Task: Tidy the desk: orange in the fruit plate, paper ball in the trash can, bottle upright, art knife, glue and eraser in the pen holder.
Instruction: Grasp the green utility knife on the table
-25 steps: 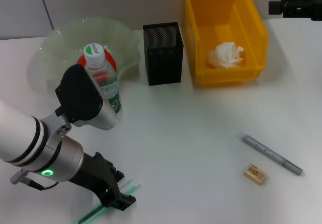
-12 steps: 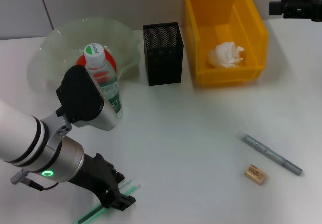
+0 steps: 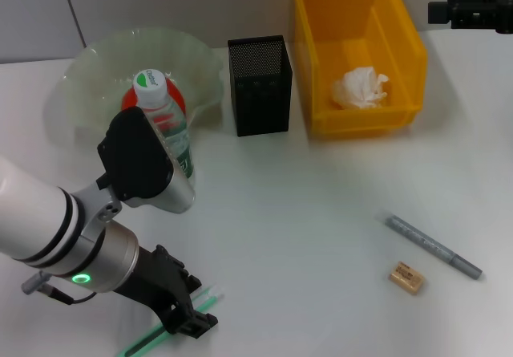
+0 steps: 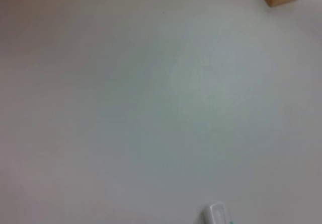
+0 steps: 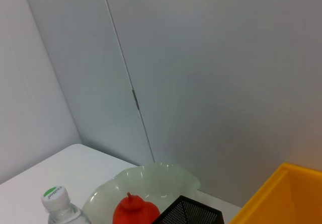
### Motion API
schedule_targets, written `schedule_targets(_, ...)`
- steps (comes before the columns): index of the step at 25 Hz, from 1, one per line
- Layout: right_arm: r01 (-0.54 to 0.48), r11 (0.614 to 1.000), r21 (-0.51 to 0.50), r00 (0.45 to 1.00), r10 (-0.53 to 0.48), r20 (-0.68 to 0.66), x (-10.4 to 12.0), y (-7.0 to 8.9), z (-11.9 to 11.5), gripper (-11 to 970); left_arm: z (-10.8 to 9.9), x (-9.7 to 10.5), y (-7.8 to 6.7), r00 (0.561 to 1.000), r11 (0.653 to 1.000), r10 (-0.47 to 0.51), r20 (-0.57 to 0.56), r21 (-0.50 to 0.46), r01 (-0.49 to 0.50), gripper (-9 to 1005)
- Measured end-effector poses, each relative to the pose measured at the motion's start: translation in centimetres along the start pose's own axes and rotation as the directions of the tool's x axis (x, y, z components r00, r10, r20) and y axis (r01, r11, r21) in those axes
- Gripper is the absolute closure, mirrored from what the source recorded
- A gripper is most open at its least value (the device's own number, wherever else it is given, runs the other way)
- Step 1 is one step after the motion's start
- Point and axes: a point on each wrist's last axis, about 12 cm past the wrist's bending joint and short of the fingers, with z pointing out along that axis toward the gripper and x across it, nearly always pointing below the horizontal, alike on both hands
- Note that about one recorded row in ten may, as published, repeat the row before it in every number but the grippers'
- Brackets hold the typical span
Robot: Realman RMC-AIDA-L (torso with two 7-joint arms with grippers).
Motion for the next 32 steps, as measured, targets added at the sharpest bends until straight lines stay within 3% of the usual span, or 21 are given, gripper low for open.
schedule_targets(24,-0.001,1.000,0.004,1.000,0.001,0.001,-0.03,-0.05,0.00,309,0.00,-0.13,0.18,1.000,1.000,0.005,-0.001,-0.015,-0.005,431)
schedule_targets(29,-0.001,1.000,0.005,1.000,0.001,0.001,-0.03,-0.06,0.00,310,0.04,-0.25,0.13,1.000,1.000,0.012,-0.005,-0.014,-0.012,561)
schedule_targets(32,-0.001,1.000,0.006,1.000,0.001,0.002,-0.03,-0.06,0.00,310,0.04,-0.27,0.13,1.000,1.000,0.012,-0.005,-0.014,-0.012,559)
